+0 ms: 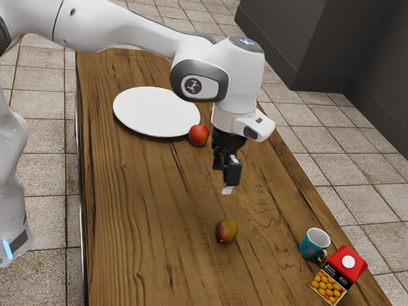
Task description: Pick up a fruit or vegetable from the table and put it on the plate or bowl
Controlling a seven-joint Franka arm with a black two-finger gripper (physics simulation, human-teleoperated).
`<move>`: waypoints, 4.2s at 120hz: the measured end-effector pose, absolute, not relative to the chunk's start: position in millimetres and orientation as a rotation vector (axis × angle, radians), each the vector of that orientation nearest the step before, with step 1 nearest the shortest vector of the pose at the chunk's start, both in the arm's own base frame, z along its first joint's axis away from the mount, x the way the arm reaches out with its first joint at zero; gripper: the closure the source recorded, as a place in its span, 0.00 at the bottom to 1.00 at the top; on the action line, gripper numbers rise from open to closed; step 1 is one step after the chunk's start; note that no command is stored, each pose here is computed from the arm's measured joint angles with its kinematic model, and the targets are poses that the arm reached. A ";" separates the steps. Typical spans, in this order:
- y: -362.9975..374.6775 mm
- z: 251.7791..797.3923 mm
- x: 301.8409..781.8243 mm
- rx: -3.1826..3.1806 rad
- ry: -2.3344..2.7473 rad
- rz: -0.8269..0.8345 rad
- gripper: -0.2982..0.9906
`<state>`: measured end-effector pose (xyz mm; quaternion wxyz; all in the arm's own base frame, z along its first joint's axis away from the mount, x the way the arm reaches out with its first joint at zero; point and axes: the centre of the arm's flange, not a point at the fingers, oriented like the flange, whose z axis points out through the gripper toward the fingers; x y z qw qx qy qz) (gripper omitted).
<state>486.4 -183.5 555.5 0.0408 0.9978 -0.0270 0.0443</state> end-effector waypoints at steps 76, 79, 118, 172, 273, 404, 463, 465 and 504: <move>-188.9 517.3 496.1 3.039 0.331 0.075 0.23; -192.1 514.9 496.3 3.038 0.332 0.073 0.23; -213.0 497.6 499.3 3.026 0.373 0.071 0.23; -217.7 478.2 512.7 3.011 0.439 0.061 0.23; -219.3 447.0 525.7 2.997 0.488 0.057 0.23; -227.2 419.9 527.2 2.999 0.484 0.033 0.23; -227.1 417.0 525.1 3.002 0.490 0.031 0.54; -226.9 417.8 525.0 3.002 0.491 0.033 0.54; -225.5 549.3 531.3 2.979 0.452 0.221 0.55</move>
